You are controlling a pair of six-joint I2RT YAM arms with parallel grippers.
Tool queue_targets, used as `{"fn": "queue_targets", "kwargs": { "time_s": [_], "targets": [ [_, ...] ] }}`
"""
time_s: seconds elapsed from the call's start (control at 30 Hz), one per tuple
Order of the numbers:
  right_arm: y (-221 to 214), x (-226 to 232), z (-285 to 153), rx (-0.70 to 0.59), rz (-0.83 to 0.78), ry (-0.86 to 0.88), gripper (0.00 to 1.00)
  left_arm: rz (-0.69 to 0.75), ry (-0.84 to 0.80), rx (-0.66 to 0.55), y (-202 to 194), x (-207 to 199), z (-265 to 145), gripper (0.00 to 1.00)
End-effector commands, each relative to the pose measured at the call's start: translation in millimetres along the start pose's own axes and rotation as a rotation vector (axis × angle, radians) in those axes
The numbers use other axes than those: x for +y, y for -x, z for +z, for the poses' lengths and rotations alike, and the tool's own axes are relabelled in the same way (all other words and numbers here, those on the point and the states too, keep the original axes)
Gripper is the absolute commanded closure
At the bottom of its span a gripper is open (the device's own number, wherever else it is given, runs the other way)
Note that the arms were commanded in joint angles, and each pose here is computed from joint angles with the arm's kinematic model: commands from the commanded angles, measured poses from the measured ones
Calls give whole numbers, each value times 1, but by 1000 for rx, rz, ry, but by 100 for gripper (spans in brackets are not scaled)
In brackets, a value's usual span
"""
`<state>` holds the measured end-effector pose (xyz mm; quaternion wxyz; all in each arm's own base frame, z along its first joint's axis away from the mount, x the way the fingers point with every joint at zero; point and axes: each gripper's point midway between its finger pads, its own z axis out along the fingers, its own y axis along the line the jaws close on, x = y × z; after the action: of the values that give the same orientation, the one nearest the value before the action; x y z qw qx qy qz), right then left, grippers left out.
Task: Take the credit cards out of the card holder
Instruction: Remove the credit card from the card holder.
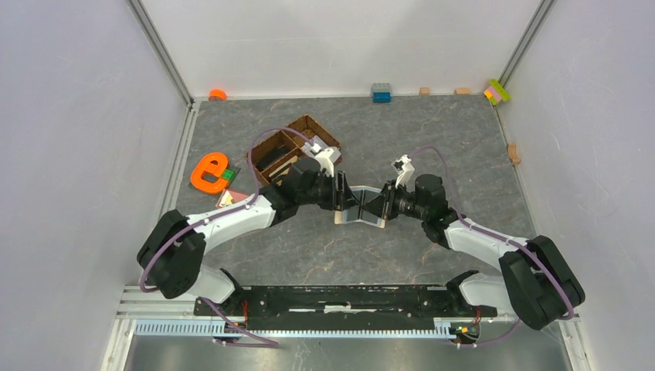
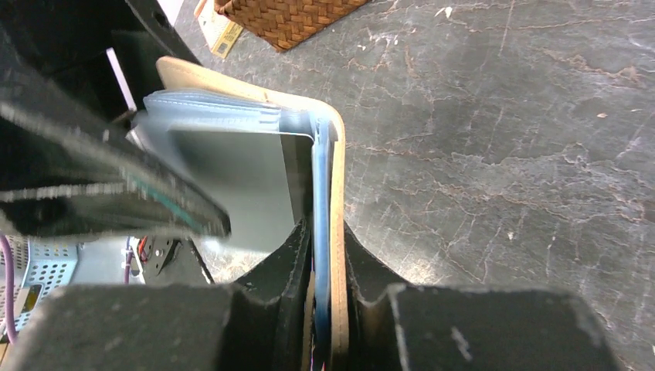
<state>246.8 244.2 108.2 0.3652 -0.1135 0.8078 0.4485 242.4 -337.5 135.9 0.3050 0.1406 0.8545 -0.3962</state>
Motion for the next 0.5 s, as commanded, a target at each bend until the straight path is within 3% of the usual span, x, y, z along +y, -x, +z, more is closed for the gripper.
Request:
{"fn": "queue_targets", "kwargs": {
  "time_s": [0.0, 0.13, 0.2, 0.37, 0.47],
  "targets": [
    [24, 11, -1, -56, -24, 45, 92, -68, -96, -27, 17, -1, -7, 40],
    [24, 11, -2, -49, -7, 61, 92, -84, -124, -22, 19, -4, -9, 29],
    [24, 11, -3, -49, 1, 70, 92, -88, -136, -23, 19, -4, -11, 29],
    [27, 12, -6, -56, 7, 85, 92, -102, -159, -12, 17, -4, -10, 44],
    [29, 15, -8, -58, 6, 98, 92, -125, -179, -14, 19, -2, -10, 59]
  ]
}}
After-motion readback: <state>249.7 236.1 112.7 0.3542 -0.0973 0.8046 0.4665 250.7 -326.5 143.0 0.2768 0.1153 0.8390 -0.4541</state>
